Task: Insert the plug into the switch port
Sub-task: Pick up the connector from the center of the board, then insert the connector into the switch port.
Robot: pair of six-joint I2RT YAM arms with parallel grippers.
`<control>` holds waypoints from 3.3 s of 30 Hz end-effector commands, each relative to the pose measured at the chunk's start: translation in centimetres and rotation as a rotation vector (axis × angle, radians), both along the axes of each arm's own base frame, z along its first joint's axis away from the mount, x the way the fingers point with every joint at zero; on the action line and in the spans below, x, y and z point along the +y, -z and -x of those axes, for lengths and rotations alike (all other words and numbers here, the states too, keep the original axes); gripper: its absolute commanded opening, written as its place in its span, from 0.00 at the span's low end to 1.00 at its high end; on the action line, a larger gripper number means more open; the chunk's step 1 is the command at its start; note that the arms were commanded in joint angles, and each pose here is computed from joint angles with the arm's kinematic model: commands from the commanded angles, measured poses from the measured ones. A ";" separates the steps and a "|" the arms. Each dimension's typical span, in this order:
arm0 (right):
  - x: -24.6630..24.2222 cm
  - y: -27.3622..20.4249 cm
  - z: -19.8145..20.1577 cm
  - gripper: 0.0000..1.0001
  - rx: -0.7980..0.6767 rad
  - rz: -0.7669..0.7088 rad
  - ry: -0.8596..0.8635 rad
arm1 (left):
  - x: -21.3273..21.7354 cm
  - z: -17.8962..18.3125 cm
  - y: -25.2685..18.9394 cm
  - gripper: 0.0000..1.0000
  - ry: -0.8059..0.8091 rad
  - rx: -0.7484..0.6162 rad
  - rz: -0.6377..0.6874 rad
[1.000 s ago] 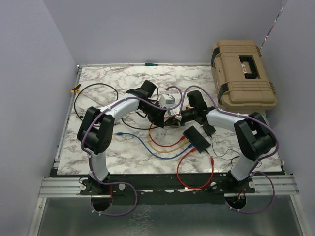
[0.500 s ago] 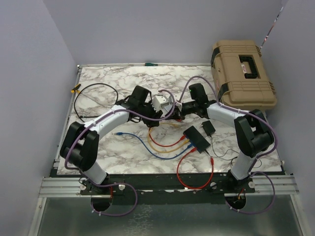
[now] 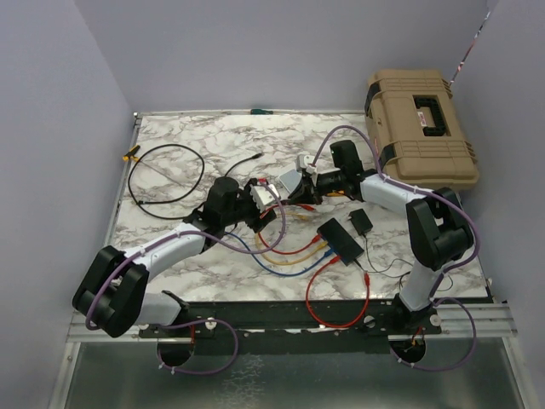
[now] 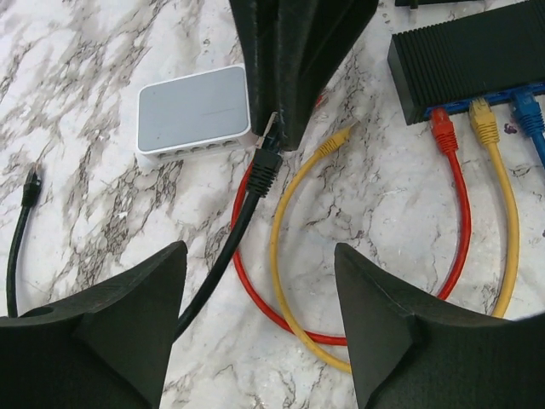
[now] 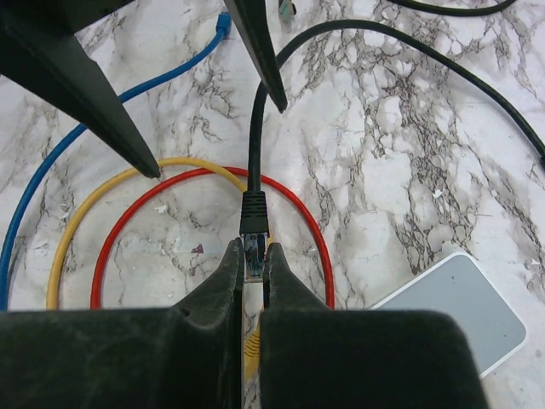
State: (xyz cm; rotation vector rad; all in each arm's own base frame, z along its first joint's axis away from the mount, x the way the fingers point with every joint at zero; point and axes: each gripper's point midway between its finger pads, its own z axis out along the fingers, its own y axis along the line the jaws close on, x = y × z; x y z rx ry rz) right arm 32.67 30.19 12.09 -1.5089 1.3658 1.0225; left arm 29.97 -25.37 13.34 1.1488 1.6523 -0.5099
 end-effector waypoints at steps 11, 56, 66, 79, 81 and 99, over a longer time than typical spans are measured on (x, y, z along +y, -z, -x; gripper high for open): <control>0.1 -1.0 2.3 0.01 -0.029 -0.058 -0.124 | -3.0 0.0 -2.4 0.70 0.149 -0.192 0.115; 0.2 -0.9 2.8 0.01 -0.036 -0.072 -0.168 | -4.6 1.3 1.0 0.10 0.298 -0.144 0.077; 0.3 -1.5 0.6 0.30 -0.075 -0.075 -0.045 | -3.8 -1.3 1.2 0.00 0.136 -0.103 0.063; -1.9 -1.5 -7.4 0.44 0.077 -0.045 0.422 | -0.8 -6.7 4.9 0.00 -0.144 -0.007 -0.018; -2.4 -1.2 -8.5 0.44 0.106 -0.050 0.502 | -0.7 -7.2 5.4 0.00 -0.166 0.006 -0.022; -3.4 5.0 -16.2 0.45 0.466 0.096 0.917 | -0.5 -10.7 9.0 0.00 -0.382 0.153 -0.004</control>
